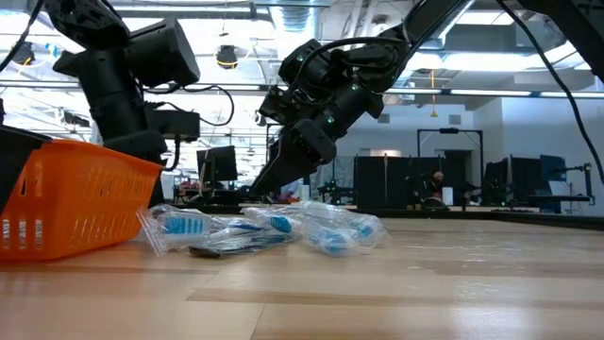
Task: Pick & Place Travel size toiletries
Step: Put the top nail cutter into the orange basket
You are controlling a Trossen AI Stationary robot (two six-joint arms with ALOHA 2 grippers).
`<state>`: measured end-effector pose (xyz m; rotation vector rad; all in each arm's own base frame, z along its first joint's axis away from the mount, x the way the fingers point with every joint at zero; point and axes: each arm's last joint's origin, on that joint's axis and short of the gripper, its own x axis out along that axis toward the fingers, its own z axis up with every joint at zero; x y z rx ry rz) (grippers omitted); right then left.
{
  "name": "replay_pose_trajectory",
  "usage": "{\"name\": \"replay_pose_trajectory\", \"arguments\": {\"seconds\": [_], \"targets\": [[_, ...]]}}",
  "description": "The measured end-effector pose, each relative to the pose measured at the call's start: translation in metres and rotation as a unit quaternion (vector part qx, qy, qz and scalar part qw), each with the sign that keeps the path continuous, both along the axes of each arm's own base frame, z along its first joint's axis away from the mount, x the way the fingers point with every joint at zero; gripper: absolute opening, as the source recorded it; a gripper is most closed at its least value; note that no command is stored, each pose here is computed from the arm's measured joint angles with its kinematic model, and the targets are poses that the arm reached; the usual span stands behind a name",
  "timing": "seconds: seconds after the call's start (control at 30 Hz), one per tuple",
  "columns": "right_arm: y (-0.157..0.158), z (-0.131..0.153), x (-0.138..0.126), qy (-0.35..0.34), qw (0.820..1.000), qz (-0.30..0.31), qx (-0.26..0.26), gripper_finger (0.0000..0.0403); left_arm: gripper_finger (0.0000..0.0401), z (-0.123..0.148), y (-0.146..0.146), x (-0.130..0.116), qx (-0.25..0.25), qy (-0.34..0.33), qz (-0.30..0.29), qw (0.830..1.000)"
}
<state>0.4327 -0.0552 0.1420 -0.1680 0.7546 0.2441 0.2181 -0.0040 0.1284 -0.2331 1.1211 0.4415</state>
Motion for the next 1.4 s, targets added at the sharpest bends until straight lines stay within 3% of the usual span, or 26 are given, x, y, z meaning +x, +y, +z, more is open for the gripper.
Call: {"name": "replay_pose_trajectory", "arguments": {"seconds": [0.1, 0.27, 0.4, 0.63, 0.87, 1.1, 1.4], "targets": [[0.0, 0.0, 0.0, 0.0, 1.0, 0.0, 0.0, 0.0276, 0.0001, 0.008, -0.002, -0.004, -0.01, -0.015, -0.005, 1.0], [0.0, 0.0, 0.0, 0.0, 1.0, 0.0, 0.0, 0.0276, 0.0006, 0.03, -0.006, -0.006, -0.084, -0.086, 0.008, 0.993], [0.0, 0.0, 0.0, 0.0, 1.0, -0.001, 0.001, 0.0276, 0.0016, 0.043, -0.01, -0.009, -0.108, -0.125, 0.014, 0.986], [0.01, -0.001, 0.0, 0.011, 1.0, -0.003, 0.016, 0.0276, 0.002, 0.059, -0.028, -0.008, -0.083, -0.193, -0.035, 0.977], [0.044, -0.001, 0.003, 0.0, 0.998, 0.067, -0.014, 0.0276, 0.0011, 0.061, -0.041, -0.011, -0.05, -0.205, -0.049, 0.976], [0.068, 0.007, 0.011, -0.076, 0.983, 0.14, -0.097, 0.0276, 0.0006, 0.062, -0.053, -0.013, -0.06, -0.208, -0.069, 0.974], [0.068, 0.007, 0.01, -0.076, 0.981, 0.149, -0.101, 0.0276, 0.0006, 0.063, -0.072, -0.018, -0.075, -0.225, -0.076, 0.969]]}}
